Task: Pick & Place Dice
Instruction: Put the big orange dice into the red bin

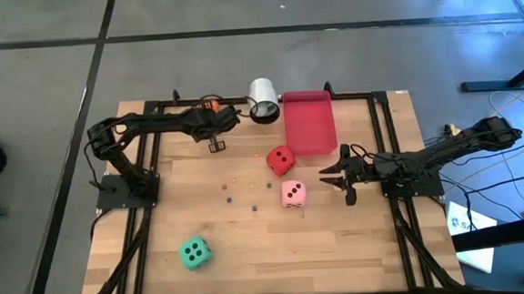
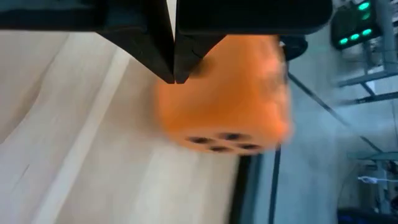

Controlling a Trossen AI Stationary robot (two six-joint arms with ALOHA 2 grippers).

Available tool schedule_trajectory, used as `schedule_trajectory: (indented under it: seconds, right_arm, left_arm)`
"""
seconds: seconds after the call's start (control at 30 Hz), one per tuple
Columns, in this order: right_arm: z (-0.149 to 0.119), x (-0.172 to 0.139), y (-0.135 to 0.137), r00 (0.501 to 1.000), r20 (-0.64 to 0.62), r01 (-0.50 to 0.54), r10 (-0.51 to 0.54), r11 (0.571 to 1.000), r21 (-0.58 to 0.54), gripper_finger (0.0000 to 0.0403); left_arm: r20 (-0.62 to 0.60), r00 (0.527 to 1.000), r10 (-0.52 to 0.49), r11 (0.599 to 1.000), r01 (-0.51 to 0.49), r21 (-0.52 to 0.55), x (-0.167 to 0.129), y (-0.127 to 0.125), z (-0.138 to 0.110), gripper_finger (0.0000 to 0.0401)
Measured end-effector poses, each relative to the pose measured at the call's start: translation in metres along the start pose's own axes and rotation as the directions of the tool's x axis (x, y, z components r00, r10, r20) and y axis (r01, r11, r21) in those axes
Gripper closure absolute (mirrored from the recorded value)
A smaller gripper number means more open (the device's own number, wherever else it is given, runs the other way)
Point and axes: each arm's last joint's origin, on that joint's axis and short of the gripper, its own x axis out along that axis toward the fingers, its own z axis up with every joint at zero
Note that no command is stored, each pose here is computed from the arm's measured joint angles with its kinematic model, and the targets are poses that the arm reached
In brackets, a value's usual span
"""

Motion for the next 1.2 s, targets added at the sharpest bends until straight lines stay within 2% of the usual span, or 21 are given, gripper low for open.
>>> schedule_trajectory:
  seconds: [0.17, 0.53, 0.63, 0.8, 0.87, 1.0, 1.2]
  right_arm:
    - [0.0, 0.0, 0.0, 1.0, 0.0, 0.0, 0.0, 1.0, 0.0, 0.0294]
    - [0.0, 0.0, 0.0, 1.0, -0.001, 0.0, 0.0, 1.0, -0.008, 0.0294]
    - [0.0, 0.0, 0.0, 1.0, -0.001, 0.0, 0.0, 1.0, -0.008, 0.0294]
    - [0.0, 0.0, 0.0, 1.0, -0.001, 0.0, 0.0, 1.0, -0.008, 0.0294]
    - [0.0, 0.0, 0.0, 1.0, -0.001, 0.0, 0.0, 1.0, -0.013, 0.0294]
    - [0.0, 0.0, 0.0, 1.0, -0.001, 0.002, -0.002, 1.0, -0.015, 0.0294]
    - [0.0, 0.0, -0.001, 1.0, 0.0, 0.02, -0.02, 1.0, -0.015, 0.0294]
  left_arm:
    - [0.04, 0.999, -0.017, 1.0, 0.017, -0.006, -0.018, -0.005, -0.001, 0.04]
    - [0.237, 0.971, -0.022, 0.998, 0.035, -0.054, -0.077, 0.0, -0.011, 0.0391]
    - [0.263, 0.963, -0.054, 0.995, 0.073, -0.063, -0.092, 0.007, -0.022, 0.036]
    - [0.193, 0.98, -0.054, 0.995, 0.069, -0.073, -0.099, 0.019, -0.042, 0.0276]
    - [0.182, 0.982, -0.05, 0.998, 0.057, -0.037, -0.098, 0.021, -0.043, 0.024]
    - [0.181, 0.983, -0.041, 0.994, 0.022, 0.108, -0.091, 0.021, -0.037, 0.0183]
    - [0.143, 0.989, 0.027, 0.98, -0.054, 0.19, -0.072, 0.021, -0.025, 0.0139]
